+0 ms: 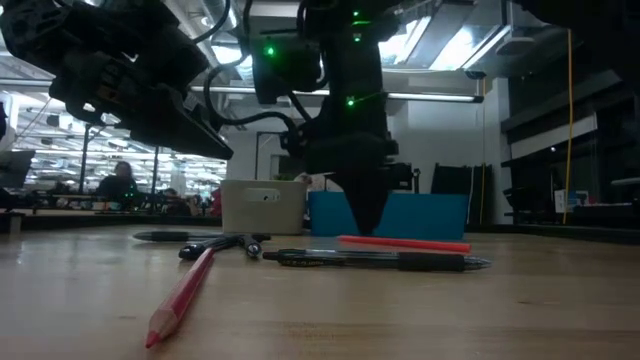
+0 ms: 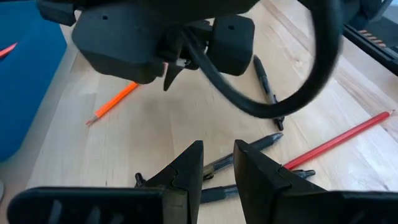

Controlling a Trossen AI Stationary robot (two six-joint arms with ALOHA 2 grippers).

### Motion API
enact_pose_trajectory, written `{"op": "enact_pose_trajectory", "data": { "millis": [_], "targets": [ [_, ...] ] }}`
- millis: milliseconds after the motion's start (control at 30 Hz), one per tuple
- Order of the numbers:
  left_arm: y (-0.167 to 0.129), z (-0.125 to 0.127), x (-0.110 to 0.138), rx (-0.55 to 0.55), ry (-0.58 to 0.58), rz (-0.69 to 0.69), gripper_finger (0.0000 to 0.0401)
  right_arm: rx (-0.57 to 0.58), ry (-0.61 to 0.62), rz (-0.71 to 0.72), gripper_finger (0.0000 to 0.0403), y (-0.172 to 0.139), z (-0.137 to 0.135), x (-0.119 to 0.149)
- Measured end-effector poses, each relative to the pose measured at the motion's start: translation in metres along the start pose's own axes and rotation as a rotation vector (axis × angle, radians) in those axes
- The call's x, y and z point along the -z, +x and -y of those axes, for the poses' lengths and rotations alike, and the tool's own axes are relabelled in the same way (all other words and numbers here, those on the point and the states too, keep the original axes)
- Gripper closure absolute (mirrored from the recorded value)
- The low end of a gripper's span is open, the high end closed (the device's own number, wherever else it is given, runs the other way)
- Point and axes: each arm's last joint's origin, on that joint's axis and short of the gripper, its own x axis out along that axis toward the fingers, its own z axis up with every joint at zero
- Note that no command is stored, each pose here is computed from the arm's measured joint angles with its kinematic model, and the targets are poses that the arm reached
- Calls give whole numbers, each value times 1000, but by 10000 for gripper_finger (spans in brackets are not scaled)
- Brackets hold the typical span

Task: Sort pens & pencils
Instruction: Put the orange pencil into the blue bin

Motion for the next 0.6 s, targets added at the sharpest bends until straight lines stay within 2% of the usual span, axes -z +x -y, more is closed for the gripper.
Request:
{"op": "enact_pose_trajectory", "data": {
  "millis": [367,600],
  "targets": [
    [0,0,0,0,-1,-4,319,-73,63,-51,260,5,25,-11],
    [0,0,1,0,-1,-7,319,-83,31,-53,267,5,29,-12]
  ]
}}
